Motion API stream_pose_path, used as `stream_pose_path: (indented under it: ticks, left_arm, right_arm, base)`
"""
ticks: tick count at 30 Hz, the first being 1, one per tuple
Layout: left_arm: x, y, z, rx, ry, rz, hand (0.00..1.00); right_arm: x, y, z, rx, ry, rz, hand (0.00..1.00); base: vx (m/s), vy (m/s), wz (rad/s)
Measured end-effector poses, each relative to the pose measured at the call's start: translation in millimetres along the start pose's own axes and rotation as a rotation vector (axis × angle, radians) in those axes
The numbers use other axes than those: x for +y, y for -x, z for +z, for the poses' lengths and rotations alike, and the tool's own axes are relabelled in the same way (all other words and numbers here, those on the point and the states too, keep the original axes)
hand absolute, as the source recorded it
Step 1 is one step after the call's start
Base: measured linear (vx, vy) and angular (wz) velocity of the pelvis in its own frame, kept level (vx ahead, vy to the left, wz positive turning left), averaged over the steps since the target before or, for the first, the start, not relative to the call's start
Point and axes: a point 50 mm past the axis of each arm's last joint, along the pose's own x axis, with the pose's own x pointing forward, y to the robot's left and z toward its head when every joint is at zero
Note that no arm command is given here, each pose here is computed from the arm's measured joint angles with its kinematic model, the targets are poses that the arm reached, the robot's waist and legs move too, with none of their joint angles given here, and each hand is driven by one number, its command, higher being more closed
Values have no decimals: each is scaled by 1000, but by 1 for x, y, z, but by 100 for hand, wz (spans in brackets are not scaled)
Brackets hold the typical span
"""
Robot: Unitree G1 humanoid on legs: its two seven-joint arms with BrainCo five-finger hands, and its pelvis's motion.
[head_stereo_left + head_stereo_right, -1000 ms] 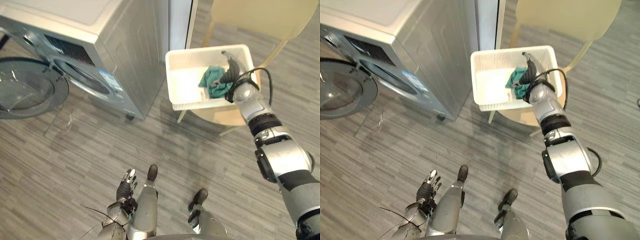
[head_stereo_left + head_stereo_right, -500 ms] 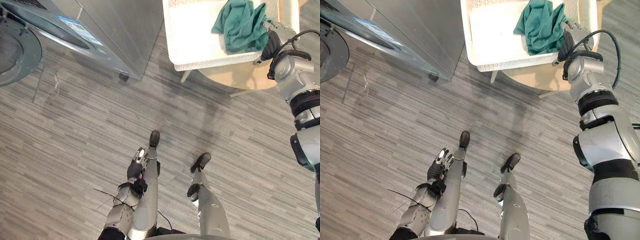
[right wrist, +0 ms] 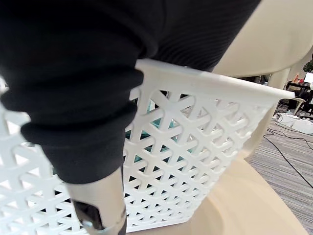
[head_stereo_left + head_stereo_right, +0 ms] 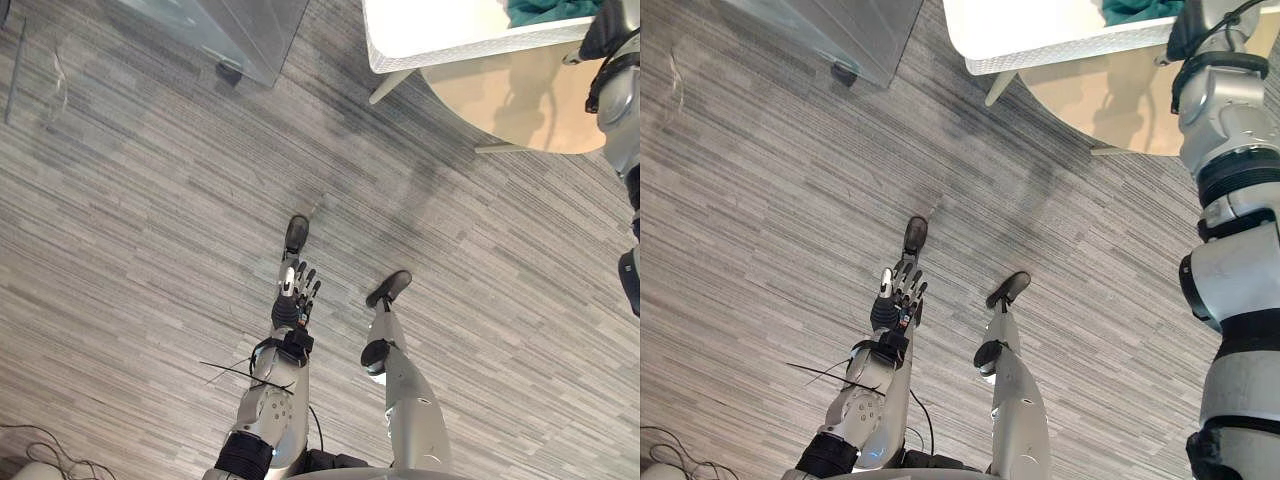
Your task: Pick up the laundry basket with both hands and put the clothes into the washing machine.
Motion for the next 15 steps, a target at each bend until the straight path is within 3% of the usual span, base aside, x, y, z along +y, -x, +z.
stream_pose_path:
  ticks: [4, 5, 13, 15]
  left_arm:
    - [2, 0, 4, -36, 21, 24, 0]
    - [4, -1, 6, -47, 30, 43, 0]
    - [6, -1, 8, -59, 38, 58, 0]
    - [10, 1, 7, -47, 26, 66, 0]
  right_arm:
    - [-4, -1, -8, 39, -43, -10, 0]
    - [-4, 0, -9, 52, -65, -8, 100]
    - [20, 10, -17, 111, -167, 78, 100]
    - [42, 21, -15, 122, -242, 171, 100]
  base:
    - [5, 12, 4]
    - [20, 28, 9]
    - [54, 36, 8]
    - [74, 46, 24]
